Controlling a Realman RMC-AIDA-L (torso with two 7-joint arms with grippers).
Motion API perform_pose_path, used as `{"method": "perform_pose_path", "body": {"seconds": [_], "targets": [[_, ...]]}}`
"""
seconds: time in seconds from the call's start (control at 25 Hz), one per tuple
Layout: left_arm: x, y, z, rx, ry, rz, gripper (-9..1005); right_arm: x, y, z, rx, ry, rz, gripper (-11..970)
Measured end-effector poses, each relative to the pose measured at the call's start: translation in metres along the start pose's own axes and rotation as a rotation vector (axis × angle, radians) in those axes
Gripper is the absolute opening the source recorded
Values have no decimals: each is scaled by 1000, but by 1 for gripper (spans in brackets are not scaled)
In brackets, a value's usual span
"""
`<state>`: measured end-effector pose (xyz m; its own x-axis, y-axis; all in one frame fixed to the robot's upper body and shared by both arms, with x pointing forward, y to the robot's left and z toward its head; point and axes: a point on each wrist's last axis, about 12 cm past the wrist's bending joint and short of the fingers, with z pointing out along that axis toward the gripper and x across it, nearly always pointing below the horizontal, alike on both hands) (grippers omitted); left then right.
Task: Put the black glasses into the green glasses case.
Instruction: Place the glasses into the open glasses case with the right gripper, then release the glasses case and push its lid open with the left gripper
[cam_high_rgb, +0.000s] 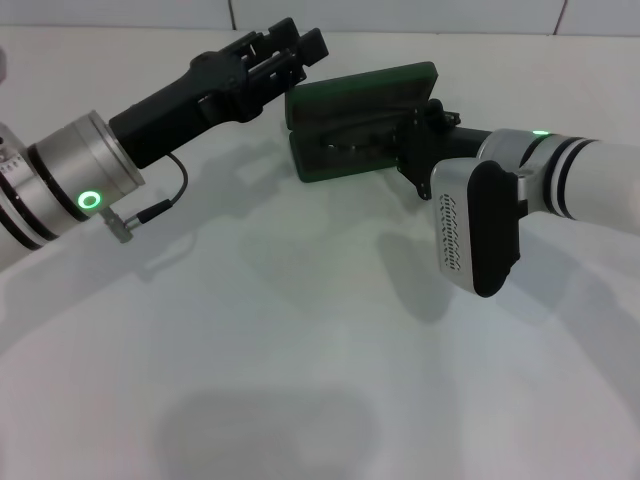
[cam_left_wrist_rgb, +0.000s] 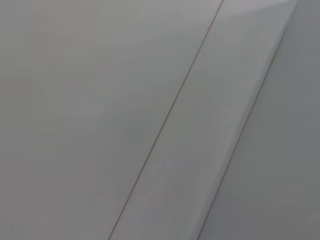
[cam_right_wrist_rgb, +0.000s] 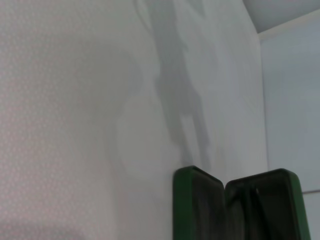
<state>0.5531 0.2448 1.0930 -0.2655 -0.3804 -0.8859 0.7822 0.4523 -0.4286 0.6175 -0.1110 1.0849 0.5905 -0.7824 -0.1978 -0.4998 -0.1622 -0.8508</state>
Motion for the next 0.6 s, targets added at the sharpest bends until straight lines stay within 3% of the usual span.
{"method": "perform_pose_path", "body": {"seconds": [0.28,0.4,0.48,0.6], "targets": [[0,0,2,6,6,0,571,5,-4,0,19,40,-6,95],[1,0,1,5,6,0,571,4,-2,-1,23,36,12,173],[1,0,1,3,5,-1,571,1,1,-4,24,9,42,225],[1,0,1,-1,7,-1,571,-4,8,-12,24,-60,121,226]]}}
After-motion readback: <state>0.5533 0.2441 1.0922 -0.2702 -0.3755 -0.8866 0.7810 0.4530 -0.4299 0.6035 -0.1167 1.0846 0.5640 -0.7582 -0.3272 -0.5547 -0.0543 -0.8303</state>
